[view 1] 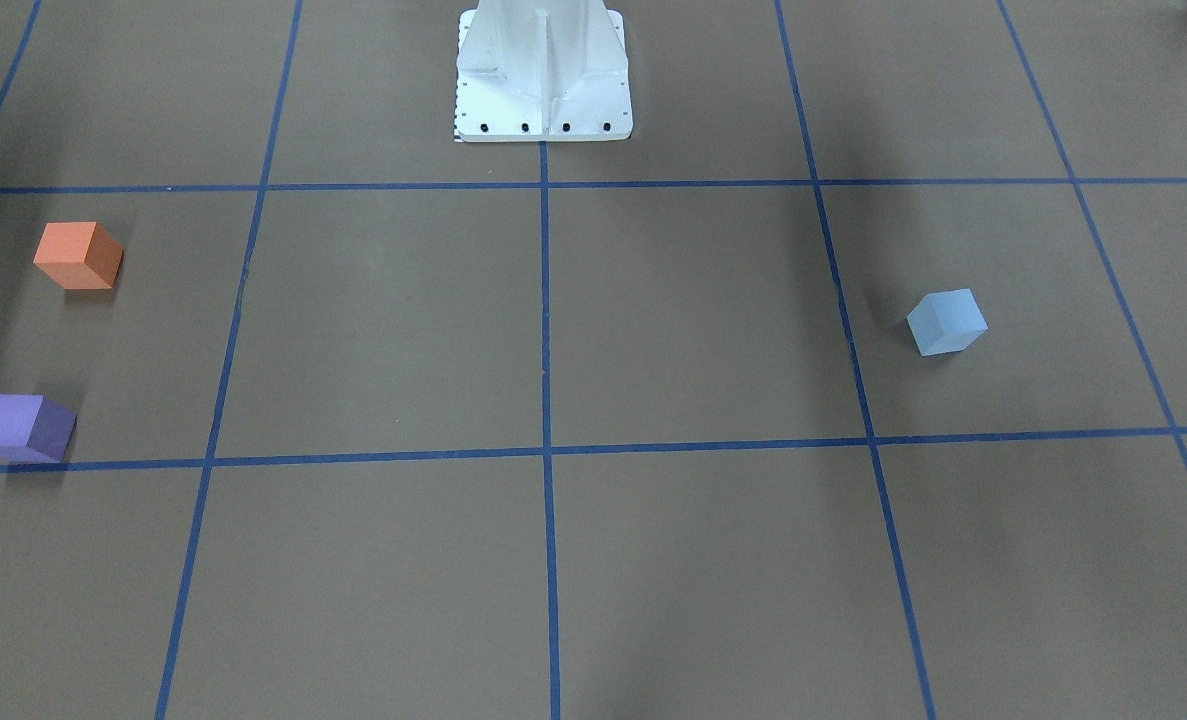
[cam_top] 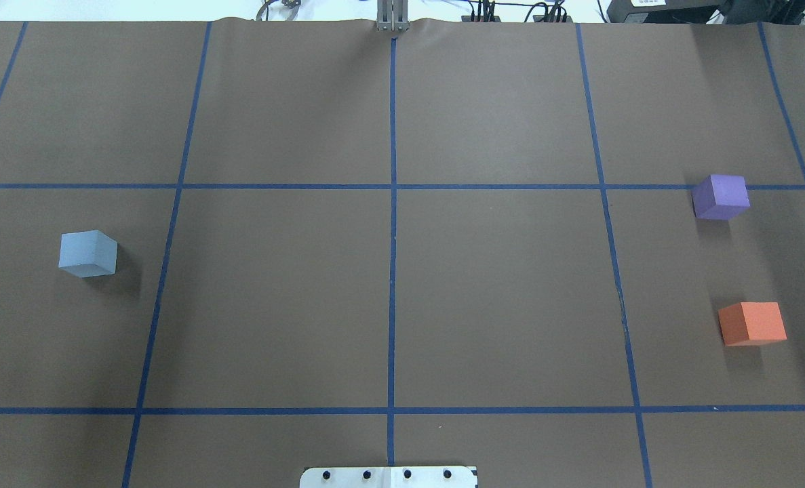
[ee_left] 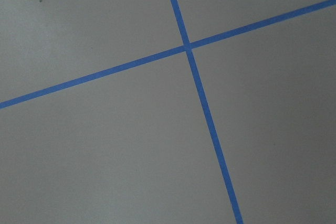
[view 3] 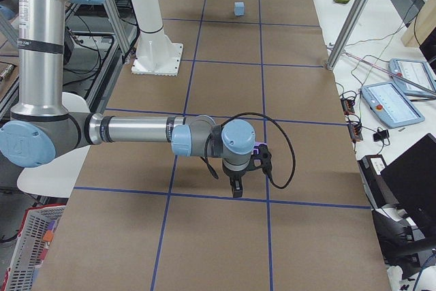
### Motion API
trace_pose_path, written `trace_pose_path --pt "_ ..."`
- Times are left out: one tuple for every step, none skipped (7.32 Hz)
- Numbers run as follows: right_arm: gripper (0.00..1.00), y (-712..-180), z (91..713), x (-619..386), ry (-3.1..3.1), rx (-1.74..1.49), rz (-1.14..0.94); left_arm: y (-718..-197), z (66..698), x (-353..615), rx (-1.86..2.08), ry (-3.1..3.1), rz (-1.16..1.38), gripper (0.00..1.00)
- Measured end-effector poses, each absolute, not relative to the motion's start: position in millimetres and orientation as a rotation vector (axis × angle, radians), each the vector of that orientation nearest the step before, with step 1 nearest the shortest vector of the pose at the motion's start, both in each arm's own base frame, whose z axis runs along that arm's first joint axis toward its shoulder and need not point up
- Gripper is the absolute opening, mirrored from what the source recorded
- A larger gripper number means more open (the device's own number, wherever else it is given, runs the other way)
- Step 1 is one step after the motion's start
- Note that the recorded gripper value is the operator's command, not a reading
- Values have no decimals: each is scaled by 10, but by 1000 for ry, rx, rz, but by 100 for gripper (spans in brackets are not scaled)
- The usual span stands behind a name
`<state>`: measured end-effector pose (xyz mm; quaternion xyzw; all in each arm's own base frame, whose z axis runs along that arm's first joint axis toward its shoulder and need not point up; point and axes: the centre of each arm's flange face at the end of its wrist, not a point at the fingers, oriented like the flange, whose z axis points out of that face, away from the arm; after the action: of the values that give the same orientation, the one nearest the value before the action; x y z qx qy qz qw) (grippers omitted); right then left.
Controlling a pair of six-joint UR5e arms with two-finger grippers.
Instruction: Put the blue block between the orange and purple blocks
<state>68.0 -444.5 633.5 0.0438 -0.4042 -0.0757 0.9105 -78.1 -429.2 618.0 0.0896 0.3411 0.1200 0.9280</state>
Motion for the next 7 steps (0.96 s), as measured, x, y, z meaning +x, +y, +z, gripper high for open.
trace_pose_path --pt "100 -4449 6333 680 -833 91 -156 -4306 6140 -778 195 702 251 100" --pt "100 -4451 6331 680 -833 91 -156 -4323 6073 -761 209 724 254 100" --pt "100 -4452 6330 680 -833 91 -156 -4360 5943 -728 226 769 240 100" --pt "100 -4453 6329 680 -833 90 -154 -4447 5714 -679 250 803 218 100" --pt "100 -4453 6328 680 -833 90 -153 -4536 5491 -570 269 825 218 100" --pt "100 -4454 6325 680 -833 91 -153 -4580 5364 -408 254 864 207 100" --pt "100 -4455 6318 680 -833 93 -154 -4602 5242 -200 212 917 146 100"
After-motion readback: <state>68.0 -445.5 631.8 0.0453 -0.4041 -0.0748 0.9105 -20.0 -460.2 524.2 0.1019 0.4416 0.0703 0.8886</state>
